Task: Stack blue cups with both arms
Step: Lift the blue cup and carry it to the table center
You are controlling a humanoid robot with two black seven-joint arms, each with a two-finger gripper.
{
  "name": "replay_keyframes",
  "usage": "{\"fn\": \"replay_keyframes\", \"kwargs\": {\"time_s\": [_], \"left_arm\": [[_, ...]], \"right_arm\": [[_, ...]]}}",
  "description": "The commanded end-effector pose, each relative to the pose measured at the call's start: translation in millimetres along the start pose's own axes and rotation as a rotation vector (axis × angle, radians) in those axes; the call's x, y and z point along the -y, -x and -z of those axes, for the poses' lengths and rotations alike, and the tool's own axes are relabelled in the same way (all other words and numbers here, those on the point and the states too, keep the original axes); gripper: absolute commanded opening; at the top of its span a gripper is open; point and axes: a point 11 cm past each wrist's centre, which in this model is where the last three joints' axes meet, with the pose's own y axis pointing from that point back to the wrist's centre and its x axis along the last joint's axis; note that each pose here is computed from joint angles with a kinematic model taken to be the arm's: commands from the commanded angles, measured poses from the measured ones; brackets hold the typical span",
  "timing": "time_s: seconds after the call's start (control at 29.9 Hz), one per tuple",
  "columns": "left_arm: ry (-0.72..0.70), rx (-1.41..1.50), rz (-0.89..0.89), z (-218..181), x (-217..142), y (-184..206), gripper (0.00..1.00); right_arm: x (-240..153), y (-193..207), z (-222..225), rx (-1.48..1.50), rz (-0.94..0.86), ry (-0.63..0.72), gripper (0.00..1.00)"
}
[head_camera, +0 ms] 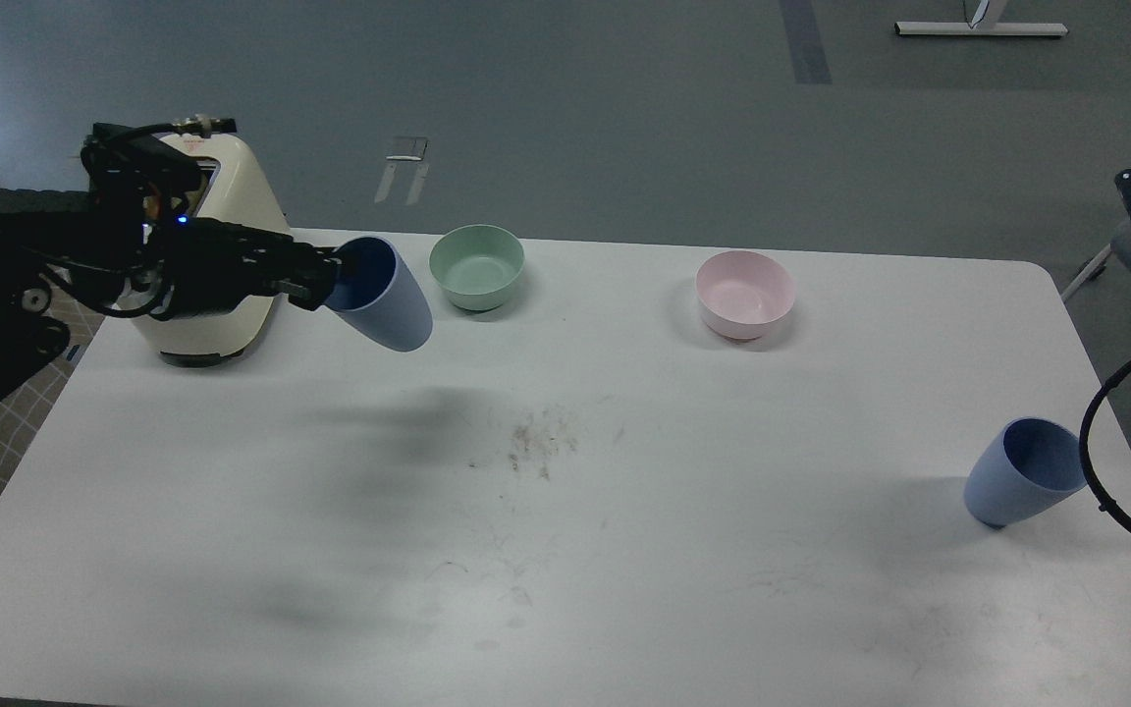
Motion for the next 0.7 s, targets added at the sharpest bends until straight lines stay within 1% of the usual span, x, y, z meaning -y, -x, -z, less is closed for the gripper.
{"fn": "replay_keyframes", "kwargs": {"time_s": [0.0, 0.07, 0.13, 0.23, 0.33, 0.43, 0.67], "left_arm": [[0.135, 0.148, 0.048, -58.6, 49.1, -26.2, 0.00], [0.163, 0.188, 0.078, -72.4, 60.8, -27.3, 0.00], [0.206, 0.240, 0.132, -95.0, 83.6, -24.1, 0.00], [0.253, 0.255, 0.154, -117.9, 103.8, -19.6, 0.00], [0.255, 0.257, 0.173, -122.1, 114.0, -13.6, 0.00], [0.230, 0.258, 0.191, -115.3, 117.6, -8.1, 0.00], [0.233, 0.256, 0.223, -118.7, 124.7, 5.3, 0.00]], "right_arm": [[-10.0, -14.2, 8.5, 0.032, -0.033, -0.024, 1.00], [-13.2, -19.1, 11.1, 0.046, -0.046, -0.036, 1.00], [-18.2, -27.2, 10.9, 0.059, -0.071, -0.039, 1.00], [-20.7, -30.8, 12.5, 0.053, -0.079, -0.037, 1.00], [-24.6, -33.4, 10.1, 0.051, -0.087, -0.029, 1.00], [-24.6, -33.4, 10.1, 0.051, -0.087, -0.029, 1.00], [-25.5, -33.6, 9.1, 0.052, -0.088, -0.027, 1.00]]}}
